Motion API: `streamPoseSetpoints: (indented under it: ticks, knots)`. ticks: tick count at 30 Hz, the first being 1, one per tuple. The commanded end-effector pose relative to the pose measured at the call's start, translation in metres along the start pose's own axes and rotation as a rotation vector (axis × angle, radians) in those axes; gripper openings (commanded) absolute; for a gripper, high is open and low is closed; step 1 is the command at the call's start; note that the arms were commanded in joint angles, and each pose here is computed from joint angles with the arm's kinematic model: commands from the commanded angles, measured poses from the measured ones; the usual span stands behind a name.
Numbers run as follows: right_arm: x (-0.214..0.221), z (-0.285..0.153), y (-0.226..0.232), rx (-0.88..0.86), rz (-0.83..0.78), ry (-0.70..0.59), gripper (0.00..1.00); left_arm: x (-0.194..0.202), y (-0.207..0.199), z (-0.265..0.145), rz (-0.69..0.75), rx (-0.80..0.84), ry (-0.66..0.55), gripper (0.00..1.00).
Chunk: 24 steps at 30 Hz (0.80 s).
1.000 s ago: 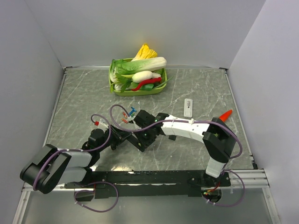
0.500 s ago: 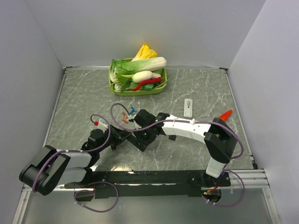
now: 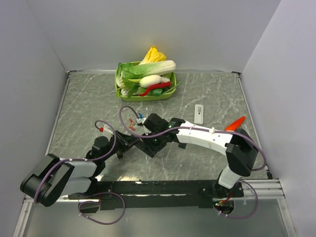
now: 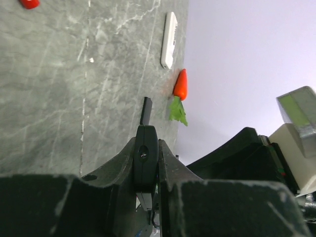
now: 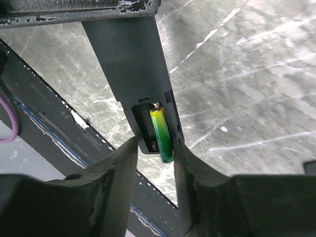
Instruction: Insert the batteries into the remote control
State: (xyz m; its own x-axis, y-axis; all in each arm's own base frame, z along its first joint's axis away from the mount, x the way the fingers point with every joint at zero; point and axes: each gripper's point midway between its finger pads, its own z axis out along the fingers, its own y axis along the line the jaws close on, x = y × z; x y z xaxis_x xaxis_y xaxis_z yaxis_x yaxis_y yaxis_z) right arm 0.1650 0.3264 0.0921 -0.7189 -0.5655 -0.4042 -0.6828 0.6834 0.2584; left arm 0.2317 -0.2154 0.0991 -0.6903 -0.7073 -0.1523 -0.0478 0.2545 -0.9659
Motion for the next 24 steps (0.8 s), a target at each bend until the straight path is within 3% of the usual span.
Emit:
streamPoseSetpoints:
  ticks: [1, 10, 18, 24]
  knots:
    - [-0.032, -0.047, 0.01, 0.0, -0.043, -0.144, 0.46, 0.003, -0.012, -0.008, -0.009, 0.07, 0.01, 0.01]
    - [-0.047, -0.089, 0.025, -0.061, -0.117, -0.248, 0.52, 0.0, -0.019, -0.008, -0.004, 0.086, 0.004, 0.01]
    - [-0.041, -0.124, 0.019, -0.153, -0.369, -0.355, 0.52, 0.003, -0.041, -0.013, 0.035, 0.159, 0.078, 0.01]
    - [-0.014, -0.138, 0.029, -0.358, -0.639, -0.426, 0.56, 0.009, -0.065, -0.019, 0.045, 0.232, 0.138, 0.01]
